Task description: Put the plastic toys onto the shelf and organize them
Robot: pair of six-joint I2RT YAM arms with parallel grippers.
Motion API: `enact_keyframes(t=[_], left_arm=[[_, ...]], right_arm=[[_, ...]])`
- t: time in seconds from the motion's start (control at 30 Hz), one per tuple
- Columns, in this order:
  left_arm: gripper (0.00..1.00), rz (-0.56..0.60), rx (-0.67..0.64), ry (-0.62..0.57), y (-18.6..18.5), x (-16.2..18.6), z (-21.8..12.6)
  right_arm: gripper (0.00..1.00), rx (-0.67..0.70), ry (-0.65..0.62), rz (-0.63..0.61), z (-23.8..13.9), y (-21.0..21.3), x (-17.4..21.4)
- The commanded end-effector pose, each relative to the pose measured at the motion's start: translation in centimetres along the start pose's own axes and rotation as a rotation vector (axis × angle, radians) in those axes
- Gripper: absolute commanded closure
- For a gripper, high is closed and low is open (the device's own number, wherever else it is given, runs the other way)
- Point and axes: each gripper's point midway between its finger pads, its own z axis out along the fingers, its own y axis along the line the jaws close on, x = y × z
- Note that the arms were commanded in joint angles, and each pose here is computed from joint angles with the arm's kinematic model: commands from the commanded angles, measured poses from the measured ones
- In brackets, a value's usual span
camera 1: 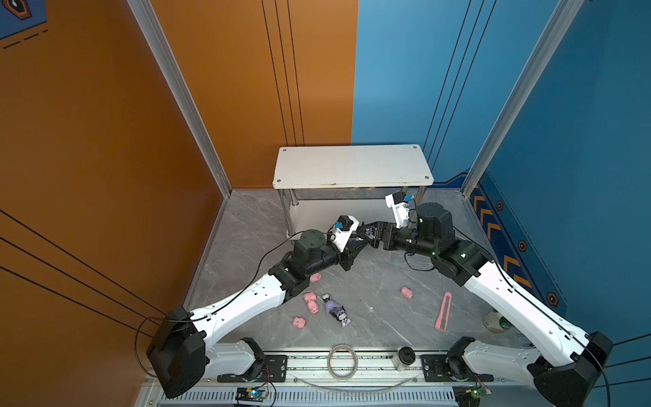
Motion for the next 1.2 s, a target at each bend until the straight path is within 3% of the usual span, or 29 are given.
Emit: enact_keyframes(t=[0.0,0.2,0.4,0.47,0.63,0.77,0.87,0.93,1.07,1.17], left_arm=[[1.0,0.086,0.039,-0.025,-1.6,-1.9,-0.6],[1.0,0.124,0.033,-0.02,-2.1,-1.8,-0.7],[1.0,0.135,0.031,-0.026,-2.3,-2.0,-0.8],[1.0,0.135,0.029,-0.029,-2.3,-2.1,-0.9],[1.0,0.137,0.024,-0.026,-2.2,-2.0,-0.9],[1.0,0.136,0.02,-0.024,-2.1,-1.9,-0.9],[1.0,0.13,0.021,-0.025,-2.1,-1.9,-0.9],[0.87,0.125,0.019,-0.029,-2.0,-2.0,-0.9],[0.36,0.108,0.015,-0.04,-1.9,-2.0,-1.1],[0.22,0.09,0.003,-0.045,-1.6,-1.8,-1.5]], right_arm=[[0.23,0.032,0.069,-0.007,0.6,-0.7,1.0],[0.31,0.027,0.09,-0.006,1.1,-0.6,1.1],[0.18,0.036,0.108,-0.006,1.4,-1.0,1.3],[0.18,0.032,0.106,-0.005,1.4,-0.9,1.2],[0.33,0.015,0.091,0.0,1.1,-0.7,0.9],[0.54,-0.011,0.085,0.01,0.9,-0.5,0.9],[0.59,-0.019,0.079,0.02,1.0,-0.6,0.9],[0.62,-0.025,0.074,0.026,1.0,-0.6,1.0],[0.71,-0.024,0.034,0.013,1.0,-0.8,0.5],[0.74,0.023,-0.004,-0.041,1.0,-1.6,0.1]])
